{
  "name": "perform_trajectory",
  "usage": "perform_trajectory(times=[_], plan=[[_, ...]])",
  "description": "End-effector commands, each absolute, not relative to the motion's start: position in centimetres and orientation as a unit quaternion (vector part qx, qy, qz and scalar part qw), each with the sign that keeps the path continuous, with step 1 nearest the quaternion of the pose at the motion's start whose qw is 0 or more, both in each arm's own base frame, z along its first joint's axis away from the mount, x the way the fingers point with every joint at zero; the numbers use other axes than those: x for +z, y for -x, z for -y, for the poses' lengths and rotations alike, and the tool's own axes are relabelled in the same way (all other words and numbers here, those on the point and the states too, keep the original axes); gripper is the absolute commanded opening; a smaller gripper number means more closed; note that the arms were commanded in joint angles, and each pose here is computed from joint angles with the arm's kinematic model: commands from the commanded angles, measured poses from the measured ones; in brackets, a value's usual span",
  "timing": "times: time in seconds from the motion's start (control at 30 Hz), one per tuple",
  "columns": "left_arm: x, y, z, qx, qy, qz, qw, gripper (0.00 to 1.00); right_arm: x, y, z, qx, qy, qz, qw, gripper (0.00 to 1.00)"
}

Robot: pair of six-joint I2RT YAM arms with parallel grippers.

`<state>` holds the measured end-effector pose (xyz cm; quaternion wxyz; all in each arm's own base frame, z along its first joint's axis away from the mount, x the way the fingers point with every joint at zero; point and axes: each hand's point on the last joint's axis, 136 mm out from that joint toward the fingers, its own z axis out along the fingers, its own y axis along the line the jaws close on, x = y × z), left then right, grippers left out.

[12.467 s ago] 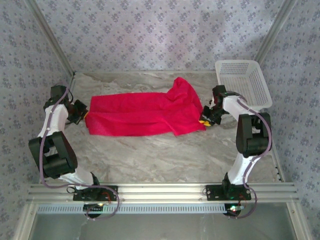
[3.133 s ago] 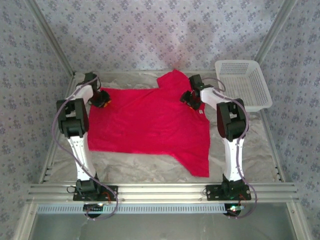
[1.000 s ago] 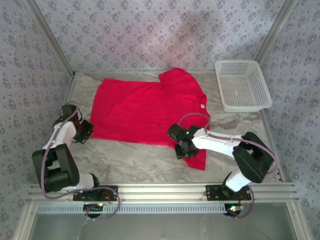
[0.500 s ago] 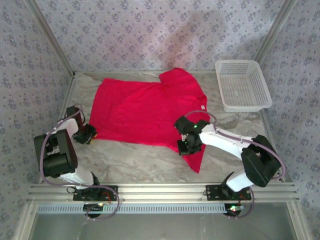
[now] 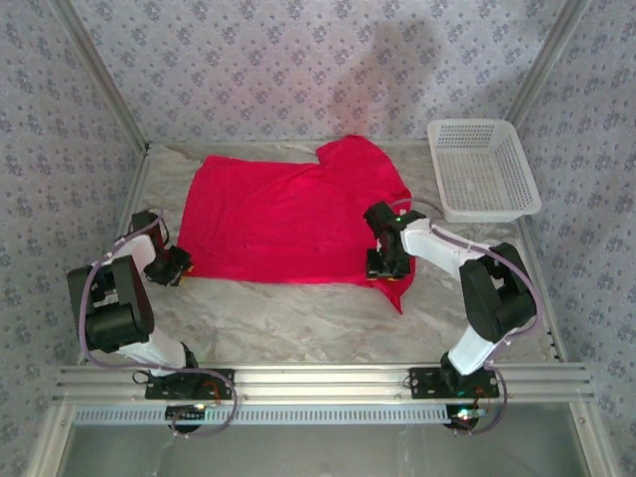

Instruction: Fold the inside-out t-shirt

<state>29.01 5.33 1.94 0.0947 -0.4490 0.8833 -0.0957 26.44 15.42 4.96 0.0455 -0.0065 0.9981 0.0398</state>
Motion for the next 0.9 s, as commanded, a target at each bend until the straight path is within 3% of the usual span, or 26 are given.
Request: perform_trajectory(times=[0.0,0.1,0.2,0.33,0.4,0.53,0.63,0.87], plan=[[2.4,-30.4,-5.4,-0.107,0.440,-0.885,0.111,0.26,7.7,-25.5,-13.1,-0.039,0.001,-0.996,0.077,0.46],[2.5,-30.5,-5.3,-0.109,0.439,-0.885,0.112,0.26,9.1,-23.4,-13.9,-0.041,0.021,-0.994,0.099,0.40],[2.6,-30.5,-5.3,-0.111,0.438,-0.885,0.112,0.26,9.3,-21.4,-16.1,-0.002,0.051,-0.993,0.109,0.19],[2.5,-30.4,-5.1,-0.114,0.437,-0.885,0.111,0.26,7.8,-19.2,-20.3,0.094,0.097,-0.987,0.089,0.07],[2.6,-30.5,-5.1,-0.114,0.437,-0.885,0.111,0.26,6.5,-18.6,-21.0,0.110,0.109,-0.986,0.068,0.11],[2.4,-30.5,-5.3,-0.110,0.437,-0.886,0.108,0.28,4.8,-18.3,-18.3,0.037,0.099,-0.994,0.038,0.30],[2.4,-30.6,-5.3,-0.110,0.438,-0.885,0.111,0.31,4.8,-18.2,-18.0,0.039,0.092,-0.994,0.042,0.43],[3.6,-31.4,-5.4,-0.119,0.437,-0.883,0.122,0.32,4.0,-17.7,-15.6,0.027,0.027,-0.999,0.022,0.45]])
